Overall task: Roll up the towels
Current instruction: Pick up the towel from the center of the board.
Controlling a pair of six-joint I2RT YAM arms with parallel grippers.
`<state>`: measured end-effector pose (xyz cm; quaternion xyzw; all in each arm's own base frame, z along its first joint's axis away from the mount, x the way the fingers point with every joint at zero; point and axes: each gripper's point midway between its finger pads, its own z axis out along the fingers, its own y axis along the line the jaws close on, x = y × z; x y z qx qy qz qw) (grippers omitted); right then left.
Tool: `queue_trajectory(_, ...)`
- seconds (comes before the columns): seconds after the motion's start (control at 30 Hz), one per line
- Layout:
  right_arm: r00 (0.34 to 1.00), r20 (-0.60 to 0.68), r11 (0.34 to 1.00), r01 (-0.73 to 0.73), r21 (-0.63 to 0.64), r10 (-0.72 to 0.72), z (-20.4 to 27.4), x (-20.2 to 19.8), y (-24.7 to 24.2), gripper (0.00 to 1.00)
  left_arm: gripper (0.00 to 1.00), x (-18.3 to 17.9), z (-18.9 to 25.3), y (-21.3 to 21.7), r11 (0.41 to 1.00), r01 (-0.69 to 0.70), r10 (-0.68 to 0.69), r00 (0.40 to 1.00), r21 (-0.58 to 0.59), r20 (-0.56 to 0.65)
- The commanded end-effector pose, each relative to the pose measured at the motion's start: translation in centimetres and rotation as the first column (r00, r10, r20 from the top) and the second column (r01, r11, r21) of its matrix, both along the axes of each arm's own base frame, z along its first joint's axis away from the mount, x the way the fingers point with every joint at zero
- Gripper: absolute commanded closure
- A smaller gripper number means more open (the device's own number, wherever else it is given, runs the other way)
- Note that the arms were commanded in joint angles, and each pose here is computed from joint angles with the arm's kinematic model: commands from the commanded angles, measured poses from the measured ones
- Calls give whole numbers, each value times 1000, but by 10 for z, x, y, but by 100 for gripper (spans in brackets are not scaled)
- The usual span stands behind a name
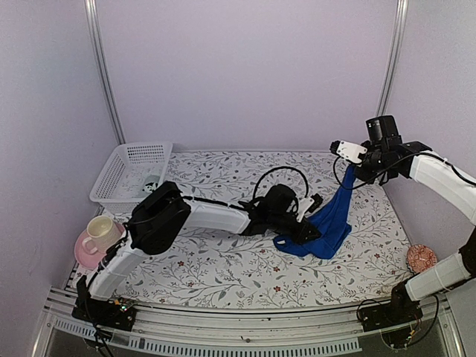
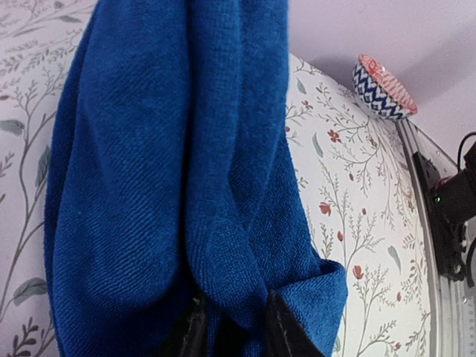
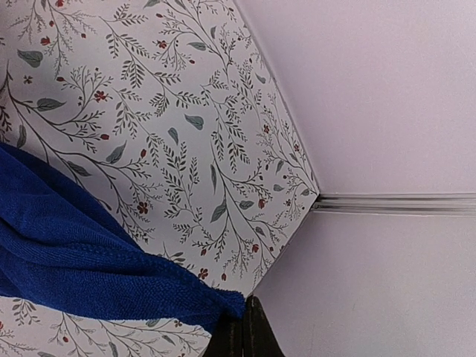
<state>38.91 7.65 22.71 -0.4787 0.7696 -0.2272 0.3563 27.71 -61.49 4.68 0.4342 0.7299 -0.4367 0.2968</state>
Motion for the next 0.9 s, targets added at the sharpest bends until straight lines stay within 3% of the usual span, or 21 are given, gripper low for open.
queue_trajectory(0.0, 1000, 22, 1000, 15, 23, -16, -1, 7, 2, 98, 81, -9, 1, -6, 1000, 20, -20, 1000, -5, -18)
queue_trajectory(0.17, 999, 35, 999, 8, 39, -9, 3, 9, 4, 98, 100, -3, -12, -9, 999, 0, 1, 999, 36, -35)
queue_trajectory(0.27, 1000, 29, 999, -2, 46, 0, 0, 9, 6, 98, 100, 4, -9, -3, 999, -33, 34, 999, 41, -16)
queue_trajectory(0.4, 999, 24, 995, -43, 88, 41, 1, 10, 13, 98, 100, 43, 48, 34, 981, -191, 192, 976, -24, 99)
queue_trajectory(0.6, 988, 50, 963, -152, 222, 145, 17, 11, 42, 98, 100, 88, 147, 93, 933, -343, 360, 888, -112, 285)
queue_trajectory(0.73, 963, 75, 925, -268, 268, 257, 20, -1, 61, 98, 100, 77, 169, 103, 939, -315, 344, 880, -138, 328)
queue_trajectory(0.87, 935, 76, 906, -355, 232, 347, 11, -18, 65, 98, 100, 49, 156, 107, 952, -287, 305, 889, -104, 341)
